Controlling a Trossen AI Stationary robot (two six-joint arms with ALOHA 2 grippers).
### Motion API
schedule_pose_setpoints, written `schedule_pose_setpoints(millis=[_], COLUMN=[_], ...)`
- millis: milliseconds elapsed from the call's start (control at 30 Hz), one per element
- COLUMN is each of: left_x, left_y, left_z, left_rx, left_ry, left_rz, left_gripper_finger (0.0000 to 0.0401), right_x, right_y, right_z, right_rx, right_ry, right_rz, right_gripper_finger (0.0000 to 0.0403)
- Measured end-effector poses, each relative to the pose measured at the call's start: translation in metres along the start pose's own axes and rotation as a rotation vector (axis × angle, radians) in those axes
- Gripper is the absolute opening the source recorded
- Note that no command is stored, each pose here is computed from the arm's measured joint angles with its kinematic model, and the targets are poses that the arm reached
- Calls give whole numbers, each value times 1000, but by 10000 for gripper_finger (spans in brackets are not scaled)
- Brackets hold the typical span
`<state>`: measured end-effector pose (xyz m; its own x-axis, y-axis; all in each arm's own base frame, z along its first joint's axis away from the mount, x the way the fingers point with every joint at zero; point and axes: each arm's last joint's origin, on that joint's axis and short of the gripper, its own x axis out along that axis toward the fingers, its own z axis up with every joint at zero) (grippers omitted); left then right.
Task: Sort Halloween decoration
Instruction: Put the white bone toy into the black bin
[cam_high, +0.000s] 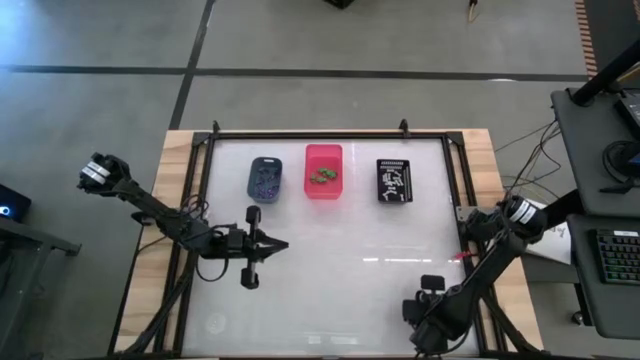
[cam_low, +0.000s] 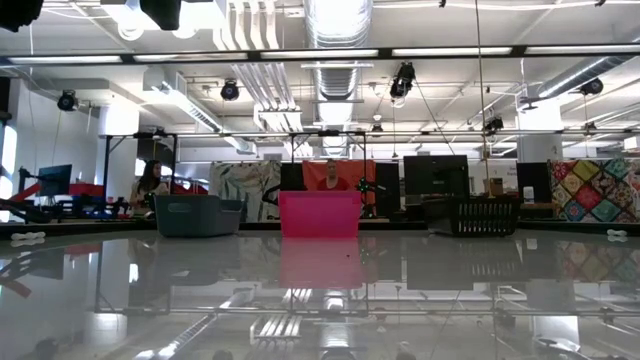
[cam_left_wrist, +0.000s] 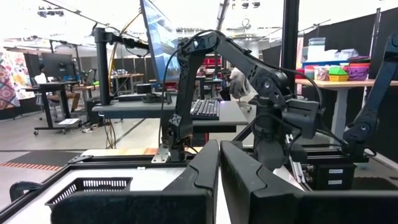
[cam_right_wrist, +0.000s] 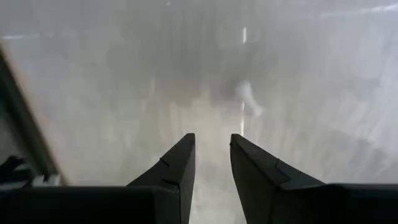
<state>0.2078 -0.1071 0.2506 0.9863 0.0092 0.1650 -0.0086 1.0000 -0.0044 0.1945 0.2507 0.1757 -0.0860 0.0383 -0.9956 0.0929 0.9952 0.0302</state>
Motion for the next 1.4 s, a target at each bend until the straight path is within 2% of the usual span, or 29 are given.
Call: schedule_pose_setpoints(millis=[233,533,767,1000,1100,1267,1400], left_x=[0,0,0,0,0,0,0], left_y=[0,0,0,0,0,0,0], left_z=[0,0,0,0,0,0,0], left_rx=[2,4,4,4,4,5,4], left_ry=[-2,1,2,2,2,2,2], left_rz=[1,0,0,0,0,0,0], left_gripper_finger=[0,0,0,0,0,0,0], right_x=[-2,12,21,32,32,32,31], right_y=[-5,-11,-10,-18,-18,-18,-18], right_z=[1,1,3,1,1,2,3], right_rx=[-52,-75,-93,-80,-101,-95,-73], right_ry=[-91,-78,-113,-101,-101,-104,-111], right_rz=[-77,-127,-78,-96,-93,-82,-72], right_gripper_finger=[93,93,93,92,77,20,13])
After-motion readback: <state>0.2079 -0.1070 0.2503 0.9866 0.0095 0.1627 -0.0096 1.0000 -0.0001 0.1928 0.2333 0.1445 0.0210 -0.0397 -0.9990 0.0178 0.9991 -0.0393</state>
